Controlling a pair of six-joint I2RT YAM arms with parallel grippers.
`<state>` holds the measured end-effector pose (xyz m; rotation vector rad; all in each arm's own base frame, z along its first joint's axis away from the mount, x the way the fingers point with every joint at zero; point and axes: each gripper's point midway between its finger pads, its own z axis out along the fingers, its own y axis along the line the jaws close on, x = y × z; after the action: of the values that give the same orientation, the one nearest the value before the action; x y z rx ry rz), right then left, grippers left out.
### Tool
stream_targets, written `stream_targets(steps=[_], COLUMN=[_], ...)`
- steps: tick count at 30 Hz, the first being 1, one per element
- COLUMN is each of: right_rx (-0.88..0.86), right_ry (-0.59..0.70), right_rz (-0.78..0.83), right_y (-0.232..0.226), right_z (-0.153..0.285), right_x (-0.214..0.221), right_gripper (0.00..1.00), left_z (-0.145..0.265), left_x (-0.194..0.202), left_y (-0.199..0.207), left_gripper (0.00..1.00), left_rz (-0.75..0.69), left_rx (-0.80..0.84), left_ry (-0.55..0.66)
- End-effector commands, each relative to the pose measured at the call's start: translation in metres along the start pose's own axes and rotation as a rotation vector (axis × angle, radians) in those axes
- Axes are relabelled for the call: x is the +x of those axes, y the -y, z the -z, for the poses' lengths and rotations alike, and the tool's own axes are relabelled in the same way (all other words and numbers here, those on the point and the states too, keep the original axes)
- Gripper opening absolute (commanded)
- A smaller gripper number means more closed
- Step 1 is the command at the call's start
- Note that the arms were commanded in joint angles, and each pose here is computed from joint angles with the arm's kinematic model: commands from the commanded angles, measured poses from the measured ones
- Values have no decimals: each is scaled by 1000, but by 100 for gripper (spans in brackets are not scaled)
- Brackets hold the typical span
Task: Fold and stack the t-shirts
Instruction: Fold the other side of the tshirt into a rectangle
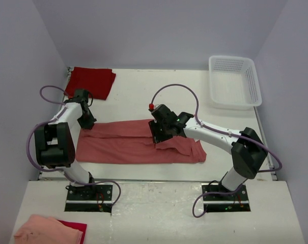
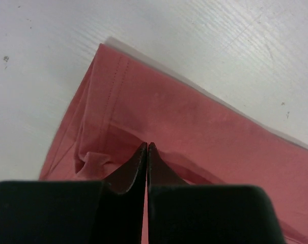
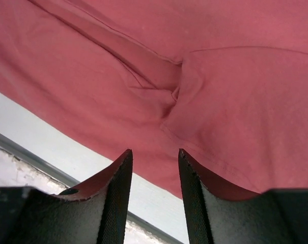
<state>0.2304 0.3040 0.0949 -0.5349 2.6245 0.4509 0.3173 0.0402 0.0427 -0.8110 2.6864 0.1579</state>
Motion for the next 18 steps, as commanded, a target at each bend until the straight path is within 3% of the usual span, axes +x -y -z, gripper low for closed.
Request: stream_targets(steps=[1,10,18], right_rx=[-81,-52,-40], right_ry=[33,17,36], right_rz=[41,49,20], right_y=[-17,-2,11], right_z=[-4,-11,-5], right_x=[-9,5,7], right_gripper=[43,43,46], left_z=[12,11,16], left_x=[-6,47,82], left_y=[-8,-16,-46], left_gripper=[0,0,0], left_rz=[23,101,146], left_rx=[-37,-25,-171], left_ry=[5,-182,-322])
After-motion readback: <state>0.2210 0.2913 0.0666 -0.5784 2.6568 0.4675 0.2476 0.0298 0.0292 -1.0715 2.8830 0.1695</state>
